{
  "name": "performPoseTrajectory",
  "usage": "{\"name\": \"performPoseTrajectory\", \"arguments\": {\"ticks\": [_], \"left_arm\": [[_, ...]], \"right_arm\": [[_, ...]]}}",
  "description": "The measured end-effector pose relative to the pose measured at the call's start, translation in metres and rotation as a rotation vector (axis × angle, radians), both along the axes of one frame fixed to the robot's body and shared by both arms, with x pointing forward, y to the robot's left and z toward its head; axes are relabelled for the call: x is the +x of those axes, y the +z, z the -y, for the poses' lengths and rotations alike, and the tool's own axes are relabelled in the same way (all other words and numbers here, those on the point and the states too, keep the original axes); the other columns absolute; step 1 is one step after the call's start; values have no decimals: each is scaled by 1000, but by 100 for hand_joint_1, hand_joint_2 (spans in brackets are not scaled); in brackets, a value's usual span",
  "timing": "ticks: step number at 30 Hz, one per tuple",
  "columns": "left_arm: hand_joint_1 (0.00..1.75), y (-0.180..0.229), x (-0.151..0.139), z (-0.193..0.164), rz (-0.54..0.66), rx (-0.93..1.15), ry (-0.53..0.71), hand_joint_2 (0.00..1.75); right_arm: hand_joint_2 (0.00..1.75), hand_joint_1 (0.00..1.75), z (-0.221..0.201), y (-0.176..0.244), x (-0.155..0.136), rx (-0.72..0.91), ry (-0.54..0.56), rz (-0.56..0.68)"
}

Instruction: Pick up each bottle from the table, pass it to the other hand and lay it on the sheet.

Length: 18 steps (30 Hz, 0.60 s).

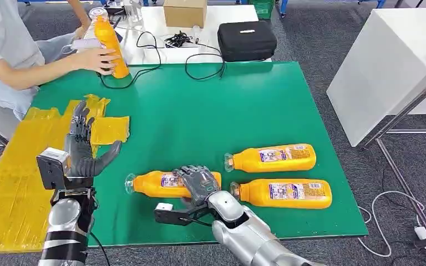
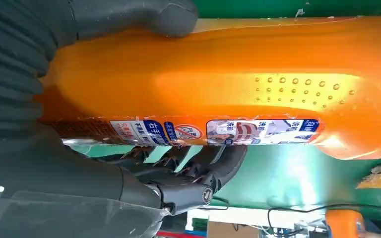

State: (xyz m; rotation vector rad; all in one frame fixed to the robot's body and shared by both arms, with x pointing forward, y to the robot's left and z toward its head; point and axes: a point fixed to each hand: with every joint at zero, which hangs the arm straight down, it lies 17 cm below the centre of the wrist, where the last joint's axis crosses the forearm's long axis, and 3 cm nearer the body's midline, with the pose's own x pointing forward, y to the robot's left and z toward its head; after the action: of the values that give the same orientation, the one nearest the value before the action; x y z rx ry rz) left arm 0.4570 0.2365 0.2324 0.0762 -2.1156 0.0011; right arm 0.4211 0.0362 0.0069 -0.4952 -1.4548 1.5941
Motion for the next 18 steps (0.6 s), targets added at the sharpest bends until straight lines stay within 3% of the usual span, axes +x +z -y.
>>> {"name": "performPoseTrajectory", "arguments": {"ticks": [7,18], "left_arm": [[0,-3,-5,6,-8,-8,-19,175],[0,-5,-6,30,-32,-53,-89,175]], "right_arm": [[175,175,23,19,17,66,-153,96],[175,175,59,89,21,445,-301,260]]}}
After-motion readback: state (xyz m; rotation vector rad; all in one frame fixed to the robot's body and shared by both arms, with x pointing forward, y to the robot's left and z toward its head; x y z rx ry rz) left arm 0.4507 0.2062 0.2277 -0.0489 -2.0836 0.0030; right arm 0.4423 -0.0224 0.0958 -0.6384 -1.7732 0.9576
